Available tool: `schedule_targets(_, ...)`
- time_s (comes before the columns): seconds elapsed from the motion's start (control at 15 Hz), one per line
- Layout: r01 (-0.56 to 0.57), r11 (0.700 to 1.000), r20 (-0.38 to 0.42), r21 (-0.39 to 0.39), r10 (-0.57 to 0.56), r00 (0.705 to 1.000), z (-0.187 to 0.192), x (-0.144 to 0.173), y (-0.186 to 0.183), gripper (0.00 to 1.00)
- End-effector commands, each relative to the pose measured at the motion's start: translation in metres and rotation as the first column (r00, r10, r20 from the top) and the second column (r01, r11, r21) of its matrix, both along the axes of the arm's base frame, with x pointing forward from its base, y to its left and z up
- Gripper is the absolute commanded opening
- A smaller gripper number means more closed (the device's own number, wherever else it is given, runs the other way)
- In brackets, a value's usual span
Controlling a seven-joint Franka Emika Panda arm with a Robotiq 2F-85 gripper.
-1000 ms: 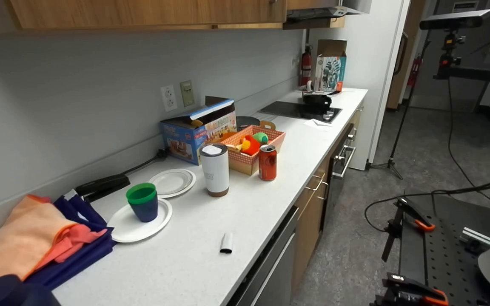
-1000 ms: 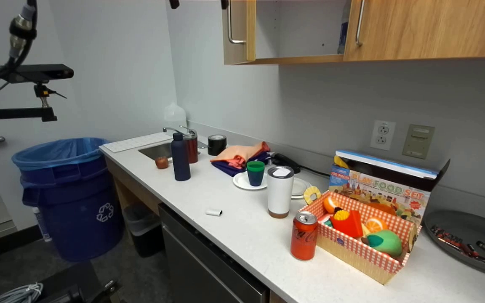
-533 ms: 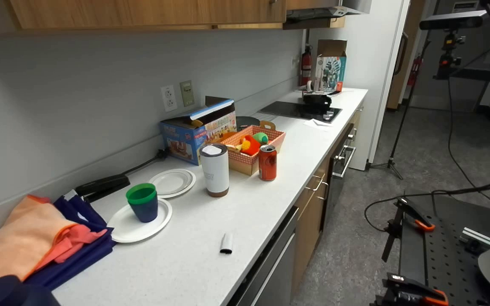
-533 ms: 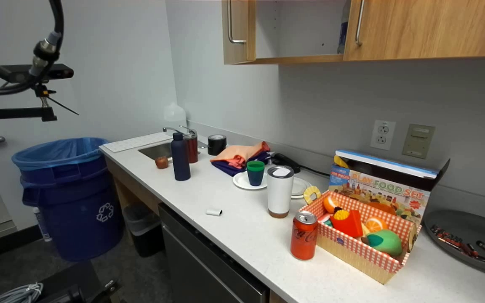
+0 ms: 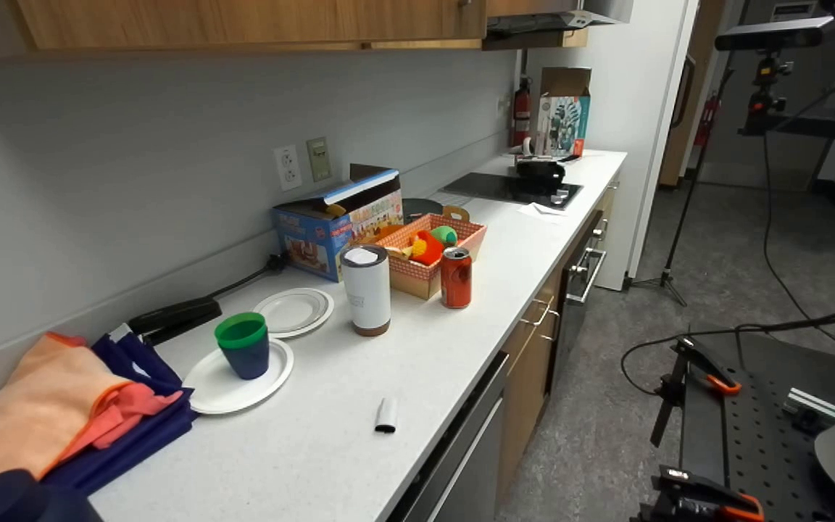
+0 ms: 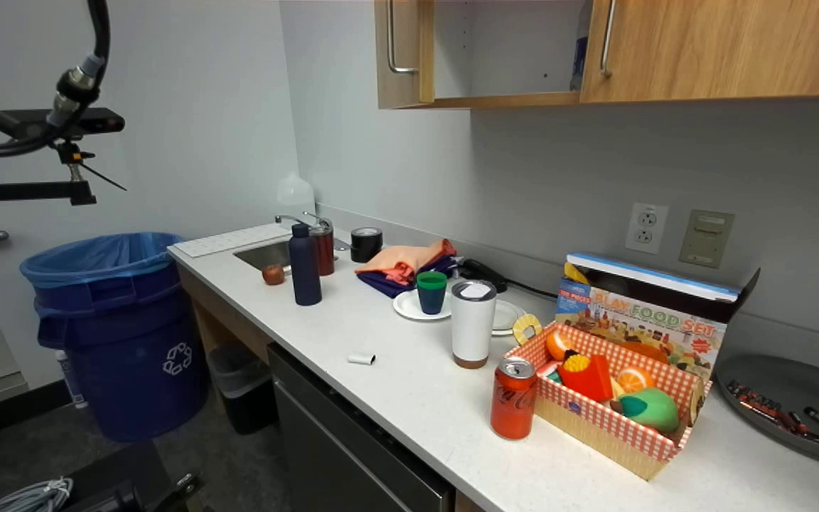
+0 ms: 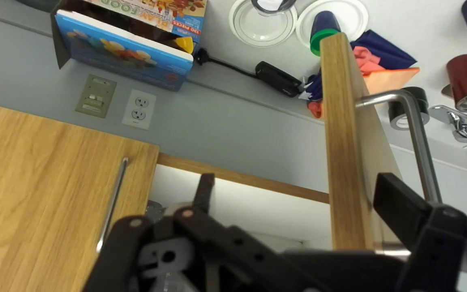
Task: Open the left door of the first upper cabinet on the left
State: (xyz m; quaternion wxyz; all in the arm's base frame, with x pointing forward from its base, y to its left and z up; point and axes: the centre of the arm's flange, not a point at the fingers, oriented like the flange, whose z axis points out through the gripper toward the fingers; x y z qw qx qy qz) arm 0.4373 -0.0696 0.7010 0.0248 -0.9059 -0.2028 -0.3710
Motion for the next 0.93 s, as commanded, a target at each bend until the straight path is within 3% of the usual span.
schedule_targets(0.0, 0.017, 1.0, -0.003, -0.016, -0.017, 1.0, 0.012, 0.005, -0.007, 1.0)
schedule_targets(0.4, 0.114, 0.971, -0.138, -0.211, -0.145, 0.98, 0.007, -0.022, -0.039, 1.0)
schedule_targets(0.53, 0.164, 0.952, -0.113, -0.258, -0.199, 0.973, 0.01, -0.026, -0.049, 1.0)
schedule_targets(0.67, 0.223, 0.949, -0.061, -0.224, -0.242, 0.968, 0.021, -0.028, -0.049, 1.0)
schedule_targets(0.87, 0.304, 0.948, 0.009, -0.091, -0.304, 0.952, 0.038, -0.022, -0.039, 1.0)
